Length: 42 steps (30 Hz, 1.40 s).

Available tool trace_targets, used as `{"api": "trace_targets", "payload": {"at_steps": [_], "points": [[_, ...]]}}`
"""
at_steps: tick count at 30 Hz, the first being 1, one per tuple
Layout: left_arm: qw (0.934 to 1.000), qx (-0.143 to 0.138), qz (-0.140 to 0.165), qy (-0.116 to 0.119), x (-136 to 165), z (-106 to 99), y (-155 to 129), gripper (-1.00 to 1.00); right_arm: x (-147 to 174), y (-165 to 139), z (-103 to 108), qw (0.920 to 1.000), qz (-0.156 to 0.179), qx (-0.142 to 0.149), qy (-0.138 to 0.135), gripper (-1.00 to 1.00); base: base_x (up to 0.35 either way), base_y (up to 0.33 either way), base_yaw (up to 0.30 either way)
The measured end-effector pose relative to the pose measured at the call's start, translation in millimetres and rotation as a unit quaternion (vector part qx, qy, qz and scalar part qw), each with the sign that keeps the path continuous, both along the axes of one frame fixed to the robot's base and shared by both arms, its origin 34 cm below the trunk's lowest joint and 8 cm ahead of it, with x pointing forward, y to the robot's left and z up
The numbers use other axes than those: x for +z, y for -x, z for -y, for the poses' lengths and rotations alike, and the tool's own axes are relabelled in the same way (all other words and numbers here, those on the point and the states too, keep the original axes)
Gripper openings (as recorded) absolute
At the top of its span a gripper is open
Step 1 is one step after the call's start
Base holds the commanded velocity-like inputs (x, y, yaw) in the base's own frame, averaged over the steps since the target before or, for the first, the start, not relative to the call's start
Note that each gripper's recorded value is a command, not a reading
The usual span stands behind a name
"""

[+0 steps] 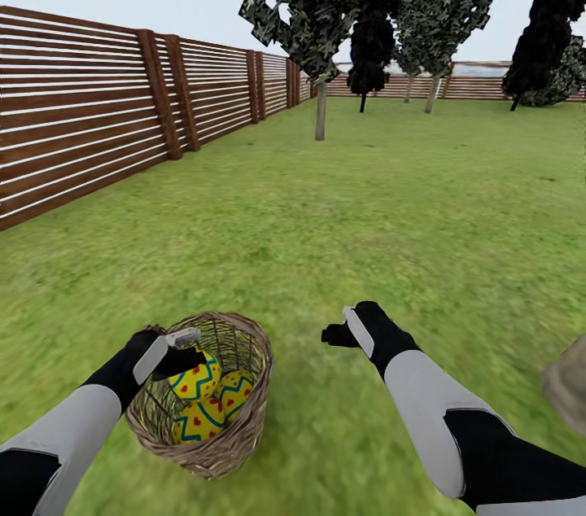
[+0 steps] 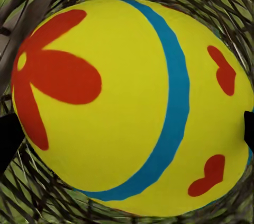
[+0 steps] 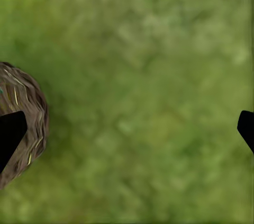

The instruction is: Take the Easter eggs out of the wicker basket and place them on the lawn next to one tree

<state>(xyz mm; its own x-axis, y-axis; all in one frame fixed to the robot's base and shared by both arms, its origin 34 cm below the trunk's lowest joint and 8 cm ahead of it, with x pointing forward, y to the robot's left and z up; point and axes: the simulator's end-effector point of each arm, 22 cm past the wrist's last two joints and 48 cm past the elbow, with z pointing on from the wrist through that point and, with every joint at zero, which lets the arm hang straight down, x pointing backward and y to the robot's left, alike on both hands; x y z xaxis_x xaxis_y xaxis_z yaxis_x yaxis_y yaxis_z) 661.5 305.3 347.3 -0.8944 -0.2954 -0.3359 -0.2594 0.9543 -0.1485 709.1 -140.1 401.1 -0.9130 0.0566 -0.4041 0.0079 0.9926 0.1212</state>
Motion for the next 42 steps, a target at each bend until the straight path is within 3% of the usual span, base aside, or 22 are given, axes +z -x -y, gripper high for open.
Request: {"api": "trace_targets", "payload": {"at_steps": [14, 28, 42], "points": [[0.9995, -0.019, -0.020, 0.014, 33, 9, 9, -1.00, 37, -5, 0, 0.9996, 0.028, 0.000, -0.001, 1.00, 0.000, 0.000, 0.000], [0.9993, -0.027, -0.012, 0.020, 66, 11, 11, -1.00, 75, -8, -1, 0.9984, 0.057, 0.000, -0.002, 1.00, 0.000, 0.000, 0.000], [0.9985, -0.036, -0.031, 0.027, 99, 15, 8, -1.00, 107, -16, 1, 0.9984, 0.056, -0.003, -0.004, 1.00, 0.000, 0.000, 0.000]]}}
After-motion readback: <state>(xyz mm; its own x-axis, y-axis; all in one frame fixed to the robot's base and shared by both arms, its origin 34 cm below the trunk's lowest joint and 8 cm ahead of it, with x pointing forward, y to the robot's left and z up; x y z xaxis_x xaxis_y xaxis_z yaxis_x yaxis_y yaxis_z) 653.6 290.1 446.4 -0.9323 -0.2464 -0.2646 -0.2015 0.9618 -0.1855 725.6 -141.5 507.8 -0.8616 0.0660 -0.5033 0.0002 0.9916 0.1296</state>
